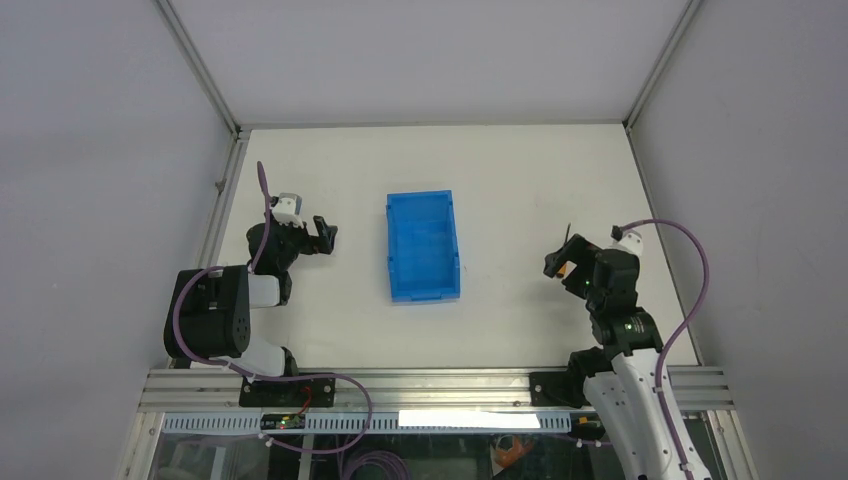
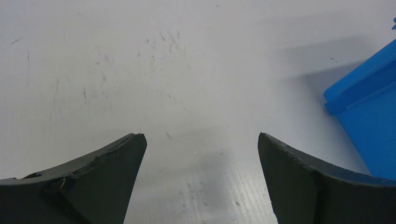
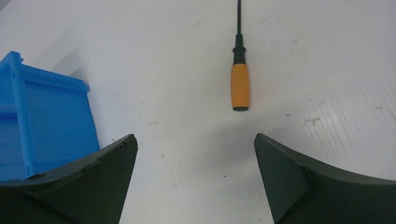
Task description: Put the screwdriver in the bin
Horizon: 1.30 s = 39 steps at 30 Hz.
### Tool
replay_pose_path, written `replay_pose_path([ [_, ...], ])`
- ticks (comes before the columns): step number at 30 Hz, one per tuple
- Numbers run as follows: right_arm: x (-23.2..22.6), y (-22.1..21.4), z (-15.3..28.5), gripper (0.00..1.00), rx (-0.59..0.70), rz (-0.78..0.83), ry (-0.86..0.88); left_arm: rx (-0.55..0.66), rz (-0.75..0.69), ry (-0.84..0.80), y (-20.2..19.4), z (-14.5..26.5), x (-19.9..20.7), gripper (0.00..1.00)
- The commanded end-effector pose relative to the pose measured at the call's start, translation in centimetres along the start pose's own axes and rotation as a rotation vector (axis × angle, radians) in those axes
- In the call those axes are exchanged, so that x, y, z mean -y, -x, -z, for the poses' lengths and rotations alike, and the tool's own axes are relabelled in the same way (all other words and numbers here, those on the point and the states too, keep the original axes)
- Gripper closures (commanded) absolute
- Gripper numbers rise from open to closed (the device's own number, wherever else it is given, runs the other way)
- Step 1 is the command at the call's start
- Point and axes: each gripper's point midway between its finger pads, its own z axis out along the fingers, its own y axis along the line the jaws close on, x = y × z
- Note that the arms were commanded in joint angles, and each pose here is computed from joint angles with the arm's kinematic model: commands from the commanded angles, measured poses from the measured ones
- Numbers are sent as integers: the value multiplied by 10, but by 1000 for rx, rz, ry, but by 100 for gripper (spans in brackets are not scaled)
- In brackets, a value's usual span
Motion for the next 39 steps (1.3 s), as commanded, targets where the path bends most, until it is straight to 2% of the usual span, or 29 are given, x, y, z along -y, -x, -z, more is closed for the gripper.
replay_pose_path([
  [1, -25, 44, 15, 1, 137, 30, 90, 72, -24, -32, 18, -3, 7, 1],
  [6, -54, 95, 38, 2, 261, 112, 171, 73, -24, -31, 19, -3, 6, 1],
  [9, -58, 116, 34, 2, 231, 141, 105, 73, -24, -31, 19, -3, 6, 1],
  [12, -40, 126, 11, 1, 93, 162, -109, 72, -24, -30, 19, -3, 6, 1],
  [13, -34, 118, 1, 1, 1, 177, -165, 72, -24, -31, 18, -3, 6, 1],
  [17, -30, 80, -52, 1, -344, 135, -161, 73, -24, -31, 19, -3, 6, 1],
  [23, 20, 38, -109, 6, -501, 125, -352, 73, -25, -31, 19, -3, 6, 1],
  [30, 45, -10, -132, 24, -636, 135, -392, 71, -24, -32, 18, -3, 6, 1],
  [35, 55, -32, -134, 46, -698, 143, -400, 72, -25, -31, 19, -3, 7, 1],
  [38, 54, -33, -132, 72, -707, 153, -398, 72, -25, -31, 19, -3, 6, 1],
  [39, 53, -30, -130, 89, -702, 162, -397, 71, -24, -31, 18, -3, 6, 1],
])
